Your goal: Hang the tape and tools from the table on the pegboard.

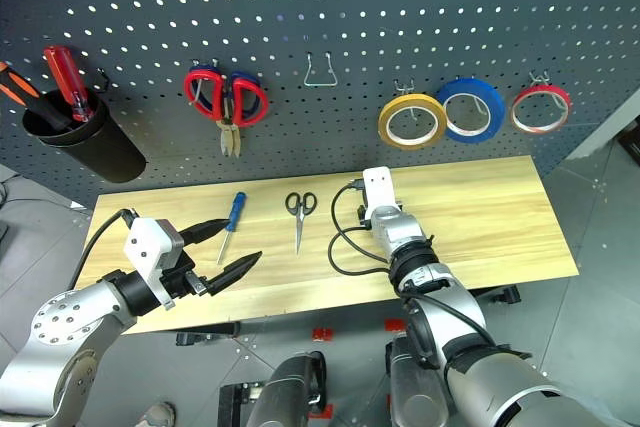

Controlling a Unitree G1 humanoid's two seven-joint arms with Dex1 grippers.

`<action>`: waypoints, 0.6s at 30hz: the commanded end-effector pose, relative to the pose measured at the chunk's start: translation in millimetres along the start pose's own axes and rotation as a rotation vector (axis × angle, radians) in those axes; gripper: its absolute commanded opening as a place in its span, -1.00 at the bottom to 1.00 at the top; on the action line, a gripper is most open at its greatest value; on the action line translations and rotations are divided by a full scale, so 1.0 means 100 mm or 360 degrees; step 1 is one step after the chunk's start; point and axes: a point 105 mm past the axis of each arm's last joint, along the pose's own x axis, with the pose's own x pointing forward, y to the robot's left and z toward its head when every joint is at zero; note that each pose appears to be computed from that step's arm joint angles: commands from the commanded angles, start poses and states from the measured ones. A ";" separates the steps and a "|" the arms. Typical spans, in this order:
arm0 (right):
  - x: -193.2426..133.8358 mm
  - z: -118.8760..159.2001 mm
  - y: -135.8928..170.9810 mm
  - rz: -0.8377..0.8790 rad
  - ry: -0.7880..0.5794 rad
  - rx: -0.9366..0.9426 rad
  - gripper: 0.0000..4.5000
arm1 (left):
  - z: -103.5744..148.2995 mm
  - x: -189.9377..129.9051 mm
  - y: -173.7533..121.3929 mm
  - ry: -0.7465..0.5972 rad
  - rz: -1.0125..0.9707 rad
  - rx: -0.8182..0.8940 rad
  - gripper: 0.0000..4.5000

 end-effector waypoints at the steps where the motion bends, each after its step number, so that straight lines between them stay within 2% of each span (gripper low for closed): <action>1: 0.03 -0.22 -0.02 0.0038 0.0096 0.0003 0.15 | 0.06 -0.03 0.02 -0.0053 0.0037 0.0040 0.86; 3: 0.01 -0.21 0.00 0.0080 0.0069 -0.0046 0.15 | 0.07 -0.04 0.03 -0.0068 0.0055 0.0034 0.86; 7: -0.21 -0.17 0.07 0.0241 -0.0139 -0.0184 0.15 | 0.07 -0.08 0.03 -0.0090 0.0087 -0.0022 0.86; 13: -0.90 -0.21 0.15 0.0494 -0.0350 -0.0231 0.14 | 0.11 -0.14 0.04 -0.0151 0.0145 -0.0107 0.86; 16: -1.24 -0.05 0.20 0.0541 -0.0566 -0.0268 0.14 | 0.15 -0.17 0.04 -0.0190 0.0169 -0.0173 0.86; 18: -1.53 0.13 0.31 0.0624 -0.0797 -0.0301 0.14 | 0.18 -0.18 0.03 -0.0214 0.0173 -0.0226 0.86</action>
